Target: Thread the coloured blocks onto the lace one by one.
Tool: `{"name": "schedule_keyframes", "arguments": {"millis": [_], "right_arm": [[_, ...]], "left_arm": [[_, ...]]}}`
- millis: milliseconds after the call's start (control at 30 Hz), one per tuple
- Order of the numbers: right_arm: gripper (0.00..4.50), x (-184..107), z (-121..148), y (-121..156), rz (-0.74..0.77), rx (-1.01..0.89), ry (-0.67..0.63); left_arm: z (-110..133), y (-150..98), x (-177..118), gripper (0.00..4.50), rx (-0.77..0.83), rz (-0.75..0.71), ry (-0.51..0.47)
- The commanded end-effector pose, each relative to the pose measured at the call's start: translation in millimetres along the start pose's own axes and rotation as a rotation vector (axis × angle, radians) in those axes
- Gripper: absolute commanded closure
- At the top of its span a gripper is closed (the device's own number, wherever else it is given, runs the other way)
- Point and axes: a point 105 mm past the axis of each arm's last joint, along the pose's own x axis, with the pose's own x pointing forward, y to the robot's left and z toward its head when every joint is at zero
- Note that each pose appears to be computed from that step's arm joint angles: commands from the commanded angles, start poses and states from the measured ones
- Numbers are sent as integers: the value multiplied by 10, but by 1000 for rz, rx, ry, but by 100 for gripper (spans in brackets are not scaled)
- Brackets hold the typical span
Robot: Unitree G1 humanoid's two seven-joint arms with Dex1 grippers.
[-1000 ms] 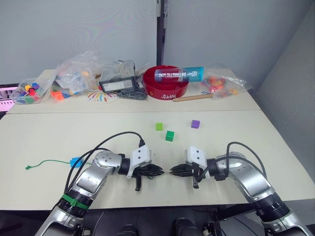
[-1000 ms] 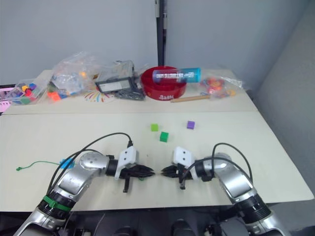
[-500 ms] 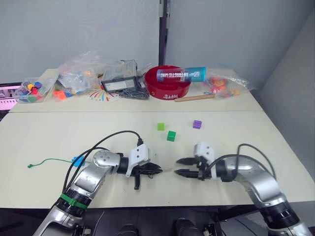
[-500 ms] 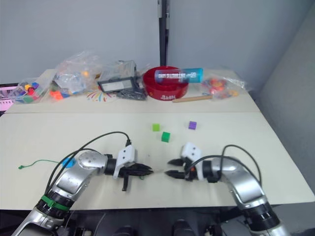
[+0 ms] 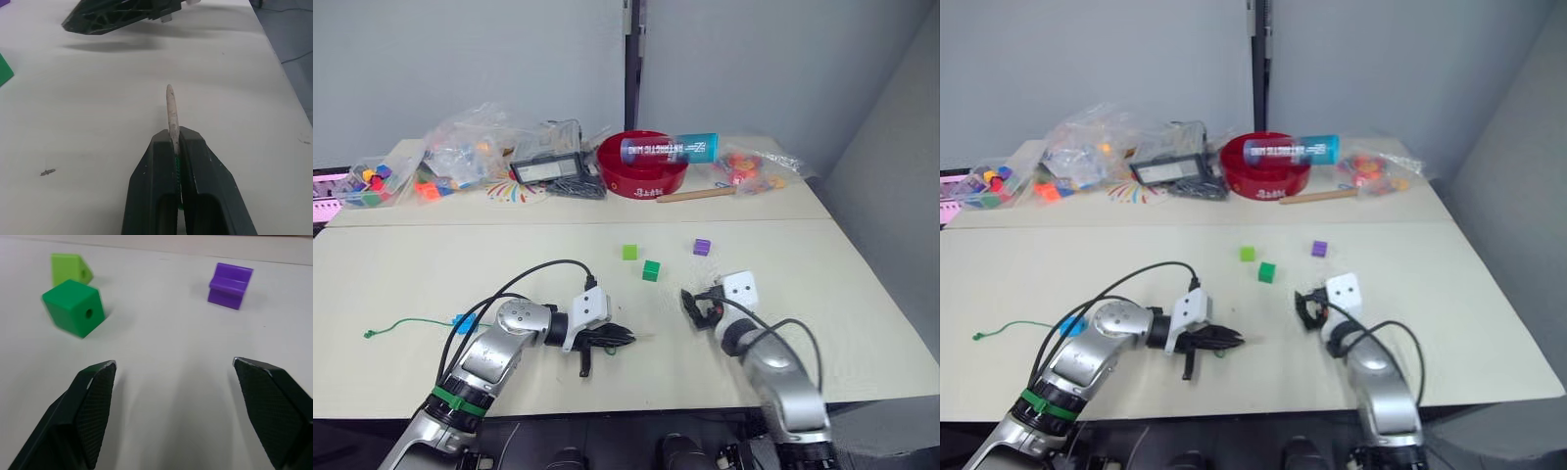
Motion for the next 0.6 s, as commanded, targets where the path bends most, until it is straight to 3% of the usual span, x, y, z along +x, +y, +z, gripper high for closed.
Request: {"name": "schedule_keyframes", "arguments": {"millis": [33, 167, 433, 600], "right_arm": [[47, 172, 142, -91, -149, -38, -75], [47, 437, 166, -246, -285, -15, -78], [47, 922, 239, -299, -283, -27, -73], [47, 1049, 187, -457, -346, -9, -21]], "left_arm": [[91, 31, -17, 450, 36, 7, -17], [98, 38, -24, 450, 38, 11, -15], [86, 24, -43, 450, 34, 19, -12], [87, 35, -61, 450, 35, 37, -11]]}}
